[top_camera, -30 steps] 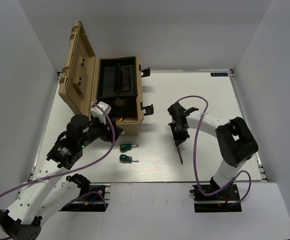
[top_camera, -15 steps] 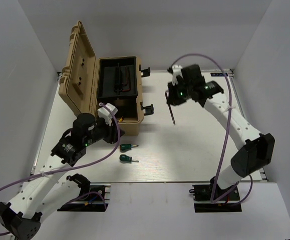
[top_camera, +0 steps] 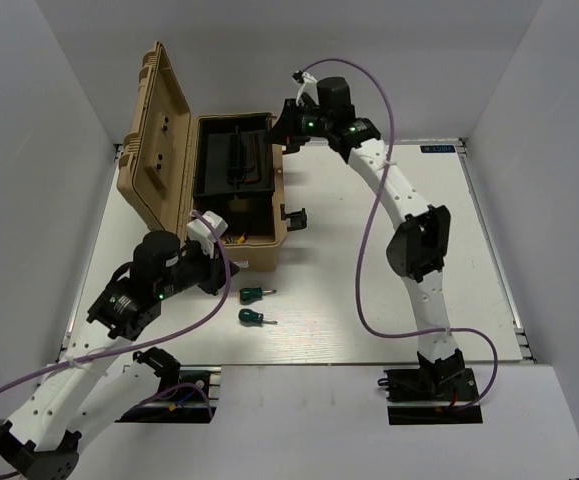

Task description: Sort the tools into containers

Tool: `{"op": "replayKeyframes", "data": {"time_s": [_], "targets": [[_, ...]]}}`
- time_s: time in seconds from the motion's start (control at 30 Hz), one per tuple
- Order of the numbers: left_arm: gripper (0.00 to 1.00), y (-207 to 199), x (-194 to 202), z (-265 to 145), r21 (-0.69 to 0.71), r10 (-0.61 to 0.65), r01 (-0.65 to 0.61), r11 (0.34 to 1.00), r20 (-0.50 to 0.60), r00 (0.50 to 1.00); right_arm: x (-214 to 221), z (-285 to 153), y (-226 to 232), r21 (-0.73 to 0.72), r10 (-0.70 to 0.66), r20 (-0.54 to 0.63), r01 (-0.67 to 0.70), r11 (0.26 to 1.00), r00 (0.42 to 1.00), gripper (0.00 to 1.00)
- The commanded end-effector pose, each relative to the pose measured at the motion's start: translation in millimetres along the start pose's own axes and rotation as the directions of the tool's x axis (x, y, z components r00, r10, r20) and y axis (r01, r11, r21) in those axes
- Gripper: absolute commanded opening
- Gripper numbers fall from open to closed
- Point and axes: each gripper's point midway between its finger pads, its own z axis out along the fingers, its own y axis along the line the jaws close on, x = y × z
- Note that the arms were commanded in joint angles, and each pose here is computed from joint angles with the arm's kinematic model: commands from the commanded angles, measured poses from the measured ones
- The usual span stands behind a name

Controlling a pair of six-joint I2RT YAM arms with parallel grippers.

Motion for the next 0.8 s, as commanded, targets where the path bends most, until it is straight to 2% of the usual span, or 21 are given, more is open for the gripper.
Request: {"op": "replayKeyframes", "data": {"time_s": [0.0,0.23,0.33,0.37,0.43,0.47,0.57,0.67,0.77], "targets": [[0.16,-1.1,5.2,-11.7,-0.024,-0.059,0.059,0.998,-0.007,0.998,-47.9,6.8,34.6,-0.149,0.039,0.155,-0.016,0.989,0.987,0.0],[0.19,0.6,8.3,-11.9,-0.045,-0.121,0.121,0.992,0.007,0.993,-35.0,27.4,4.6,-0.154,0.11,0.147,-0.087,0.984,0.983,0.0],[0.29,1.8,9.2,-5.9,-0.047,-0.131,0.131,0.99,0.003,0.991,-33.5,30.9,-6.4,-0.154,0.152,0.154,-0.128,0.98,0.976,0.0],[0.37,3.2,14.5,-2.6,-0.051,-0.136,0.135,0.99,-0.015,0.991,-27.9,36.2,-6.2,-0.145,0.143,0.15,-0.122,0.982,0.978,0.0],[0.45,2.6,18.2,1.3,-0.046,-0.148,0.147,0.988,-0.028,0.989,-21.5,39.5,-12.8,-0.128,0.139,0.142,-0.121,0.984,0.98,0.0],[0.51,3.8,20.9,4.5,-0.05,-0.152,0.15,0.987,-0.044,0.987,-14.8,42.7,-14.0,-0.127,0.128,0.13,-0.111,0.986,0.983,0.07],[0.57,8.3,31.4,11.9,-0.076,-0.175,0.168,0.983,-0.095,0.98,6.1,47.6,-23.8,-0.11,0.111,0.082,-0.102,0.989,0.99,0.36],[0.58,9.6,47.3,19.6,-0.091,-0.19,0.176,0.98,-0.172,0.967,18.3,44.7,-29.0,-0.094,0.096,0.044,-0.091,0.991,0.994,0.44],[0.58,11.6,64.9,28.3,-0.116,-0.197,0.173,0.978,-0.252,0.947,18.2,37.5,-21.6,-0.1,0.081,0.033,-0.078,0.992,0.996,0.47]]}}
